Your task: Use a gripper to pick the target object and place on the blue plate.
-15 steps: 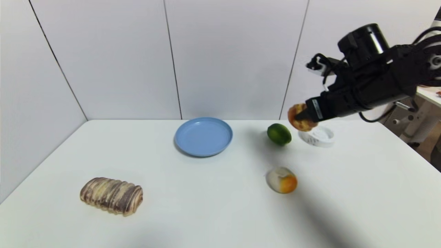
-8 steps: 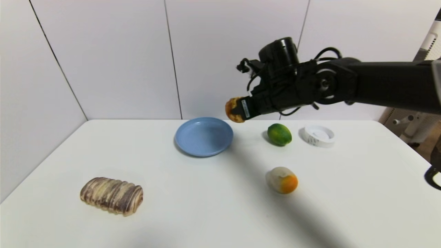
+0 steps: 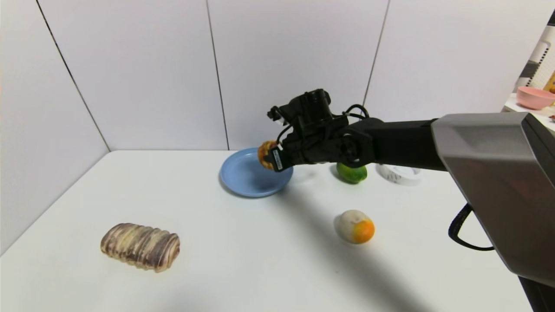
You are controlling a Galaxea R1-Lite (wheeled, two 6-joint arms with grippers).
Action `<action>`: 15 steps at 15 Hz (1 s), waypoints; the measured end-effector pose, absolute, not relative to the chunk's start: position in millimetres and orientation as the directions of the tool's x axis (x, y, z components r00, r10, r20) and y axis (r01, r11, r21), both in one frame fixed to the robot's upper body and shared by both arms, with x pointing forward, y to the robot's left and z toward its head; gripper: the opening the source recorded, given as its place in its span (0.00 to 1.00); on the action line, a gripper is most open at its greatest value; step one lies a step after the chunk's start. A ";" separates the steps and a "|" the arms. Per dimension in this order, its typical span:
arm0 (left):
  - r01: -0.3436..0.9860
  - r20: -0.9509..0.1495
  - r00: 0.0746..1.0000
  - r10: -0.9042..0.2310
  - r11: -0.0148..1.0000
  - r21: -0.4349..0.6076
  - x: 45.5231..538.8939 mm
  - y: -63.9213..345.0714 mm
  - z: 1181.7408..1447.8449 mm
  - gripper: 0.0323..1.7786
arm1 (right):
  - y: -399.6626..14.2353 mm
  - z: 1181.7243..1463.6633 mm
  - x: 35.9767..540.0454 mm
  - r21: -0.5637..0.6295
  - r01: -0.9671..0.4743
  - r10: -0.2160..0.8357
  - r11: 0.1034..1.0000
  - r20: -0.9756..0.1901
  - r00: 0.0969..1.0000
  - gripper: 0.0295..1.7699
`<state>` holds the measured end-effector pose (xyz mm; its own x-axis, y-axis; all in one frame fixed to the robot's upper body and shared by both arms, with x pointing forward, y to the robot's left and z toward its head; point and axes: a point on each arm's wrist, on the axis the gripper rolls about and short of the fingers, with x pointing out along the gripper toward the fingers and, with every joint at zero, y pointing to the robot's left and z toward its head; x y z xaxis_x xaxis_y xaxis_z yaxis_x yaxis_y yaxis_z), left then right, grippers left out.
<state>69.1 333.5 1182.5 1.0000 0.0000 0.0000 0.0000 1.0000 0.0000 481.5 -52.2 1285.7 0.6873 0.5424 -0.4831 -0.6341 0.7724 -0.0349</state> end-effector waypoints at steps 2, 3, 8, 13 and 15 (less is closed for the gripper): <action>0.000 0.000 1.000 0.000 1.000 0.000 69.1 333.5 1182.5 0.95 | -49.2 1279.7 482.5 -0.034 -0.637 0.543 0.770 -0.491 0.681 0.43; 0.000 0.000 1.000 0.000 1.000 0.000 69.1 333.5 1182.5 0.95 | -48.0 1278.2 482.2 -0.033 -0.639 0.543 0.769 -0.494 0.679 0.50; 0.000 0.000 1.000 0.000 1.000 0.000 69.1 333.5 1182.5 0.95 | -48.2 1287.2 475.9 -0.034 -0.644 0.548 0.764 -0.491 0.677 0.72; 0.000 0.000 1.000 0.000 1.000 0.000 69.1 333.5 1182.5 0.95 | -56.9 1298.4 469.5 -0.036 -0.636 0.542 0.771 -0.486 0.685 0.84; 0.000 0.000 1.000 0.000 1.000 0.000 69.1 333.5 1182.5 0.95 | -59.2 1303.4 468.0 -0.037 -0.633 0.541 0.774 -0.481 0.690 0.87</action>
<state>69.1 333.5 1182.5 1.0000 0.0000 0.0000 0.0000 1.0000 0.0000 468.0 -59.2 1303.4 0.6899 0.5414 -0.4806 -0.6326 0.7736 -0.0368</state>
